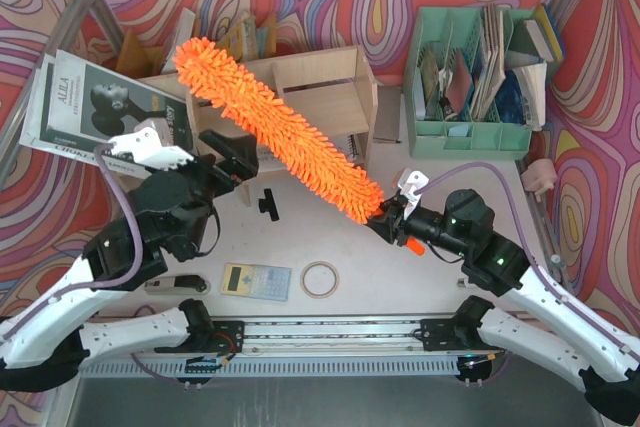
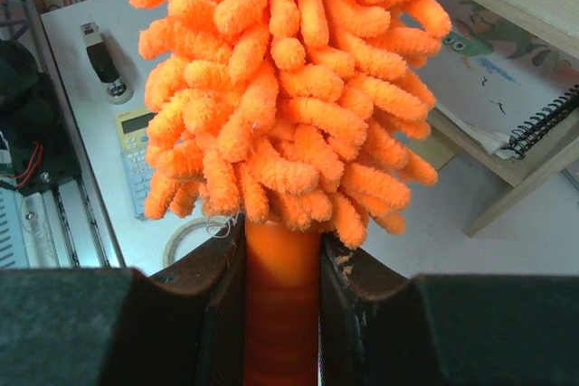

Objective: Dust the bookshelf with a duster

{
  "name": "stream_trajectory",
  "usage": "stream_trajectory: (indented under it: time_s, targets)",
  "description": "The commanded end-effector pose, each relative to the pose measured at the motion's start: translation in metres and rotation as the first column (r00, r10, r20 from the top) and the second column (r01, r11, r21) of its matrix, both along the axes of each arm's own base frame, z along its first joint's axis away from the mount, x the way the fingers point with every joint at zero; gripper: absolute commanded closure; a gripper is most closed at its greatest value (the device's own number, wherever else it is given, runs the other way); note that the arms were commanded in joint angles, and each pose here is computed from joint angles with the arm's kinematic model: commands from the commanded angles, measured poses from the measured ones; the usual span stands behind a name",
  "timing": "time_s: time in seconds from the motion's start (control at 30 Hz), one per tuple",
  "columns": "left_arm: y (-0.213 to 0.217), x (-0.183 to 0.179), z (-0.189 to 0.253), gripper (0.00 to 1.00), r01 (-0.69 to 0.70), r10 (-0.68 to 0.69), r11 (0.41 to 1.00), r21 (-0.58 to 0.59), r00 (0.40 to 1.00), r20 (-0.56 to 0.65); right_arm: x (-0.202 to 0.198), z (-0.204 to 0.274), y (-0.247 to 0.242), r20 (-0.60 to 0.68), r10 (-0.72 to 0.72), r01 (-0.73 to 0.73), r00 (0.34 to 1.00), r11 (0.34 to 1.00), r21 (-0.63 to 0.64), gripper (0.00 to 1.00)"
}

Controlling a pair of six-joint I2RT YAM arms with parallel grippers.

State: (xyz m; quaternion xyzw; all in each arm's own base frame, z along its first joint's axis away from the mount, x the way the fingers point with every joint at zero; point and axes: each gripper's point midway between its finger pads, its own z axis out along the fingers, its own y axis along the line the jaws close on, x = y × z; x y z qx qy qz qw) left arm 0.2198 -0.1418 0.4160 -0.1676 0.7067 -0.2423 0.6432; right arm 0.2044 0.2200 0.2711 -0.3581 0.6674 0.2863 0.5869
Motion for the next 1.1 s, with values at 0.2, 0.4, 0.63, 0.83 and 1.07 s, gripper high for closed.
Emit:
stream_trajectory:
  time_s: [0.2, 0.4, 0.63, 0.83, 1.07]
  targets:
    - [-0.004, 0.021, 0.048, 0.15, -0.026, 0.028, 0.99, -0.141, 0.999, 0.017, -0.007, 0.03, 0.009, 0.084, 0.058, -0.065, 0.995, 0.995, 0.08, 1.0]
    - [-0.019, 0.057, 0.023, 0.19, -0.009, -0.009, 0.979, -0.205, 0.996, -0.086, -0.01, 0.031, 0.01, 0.083, 0.073, -0.08, 0.994, 0.993, 0.084, 1.0]
    - [-0.036, 0.07, 0.014, 0.42, 0.04, -0.062, 0.976, -0.212, 0.994, -0.094, -0.005, 0.027, 0.007, 0.049, 0.043, -0.046, 0.998, 0.997, 0.061, 1.0]
    - [-0.02, 0.056, -0.001, 0.85, 0.022, -0.046, 0.981, -0.191, 0.991, -0.122, 0.013, 0.02, -0.013, 0.009, -0.102, 0.102, 0.995, 0.994, -0.033, 1.0]
    - [-0.012, 0.031, -0.014, 1.0, 0.065, -0.099, 0.972, -0.225, 0.985, -0.144, 0.02, 0.018, -0.03, -0.017, -0.197, 0.195, 0.98, 0.976, -0.095, 1.0]
